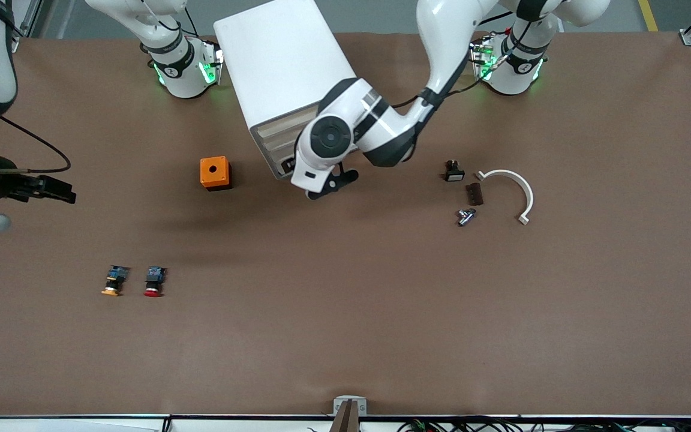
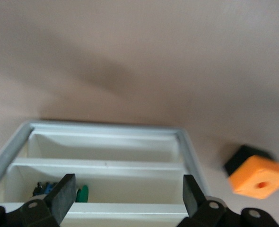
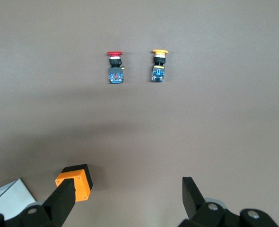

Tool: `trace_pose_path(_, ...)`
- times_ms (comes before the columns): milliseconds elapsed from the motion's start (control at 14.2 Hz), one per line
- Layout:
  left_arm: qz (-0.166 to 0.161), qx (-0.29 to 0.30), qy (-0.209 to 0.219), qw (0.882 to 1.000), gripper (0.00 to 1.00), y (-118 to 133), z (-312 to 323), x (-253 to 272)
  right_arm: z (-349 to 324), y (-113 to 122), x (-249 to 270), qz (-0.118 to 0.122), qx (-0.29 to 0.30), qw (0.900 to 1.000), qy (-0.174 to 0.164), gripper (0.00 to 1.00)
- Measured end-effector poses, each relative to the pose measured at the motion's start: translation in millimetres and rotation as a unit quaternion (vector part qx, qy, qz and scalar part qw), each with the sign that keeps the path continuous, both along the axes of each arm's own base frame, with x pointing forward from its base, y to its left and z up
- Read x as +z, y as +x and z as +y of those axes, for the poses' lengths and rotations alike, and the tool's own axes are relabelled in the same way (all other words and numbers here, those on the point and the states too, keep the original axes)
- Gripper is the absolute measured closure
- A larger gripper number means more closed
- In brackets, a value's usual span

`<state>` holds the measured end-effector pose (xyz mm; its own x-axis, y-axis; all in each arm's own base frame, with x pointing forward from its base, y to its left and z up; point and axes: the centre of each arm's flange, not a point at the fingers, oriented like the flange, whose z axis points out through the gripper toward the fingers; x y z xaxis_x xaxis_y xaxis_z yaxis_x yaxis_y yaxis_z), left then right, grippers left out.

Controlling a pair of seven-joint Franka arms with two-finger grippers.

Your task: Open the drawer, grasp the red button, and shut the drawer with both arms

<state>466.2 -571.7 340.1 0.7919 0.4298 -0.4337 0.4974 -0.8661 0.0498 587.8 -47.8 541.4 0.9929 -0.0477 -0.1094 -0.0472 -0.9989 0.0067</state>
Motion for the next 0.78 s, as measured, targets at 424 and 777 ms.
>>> trace_pose_path(424,-0.038,0.100,-0.032,0.994,0.00,101,107,75,-1,1,17,-0.008,-0.001,1.000,-0.001,0.00)
trace_pose_path(777,-0.043,0.147,-0.034,0.988,0.00,141,168,91,-1,1,52,-0.027,-0.001,1.000,-0.002,0.00)
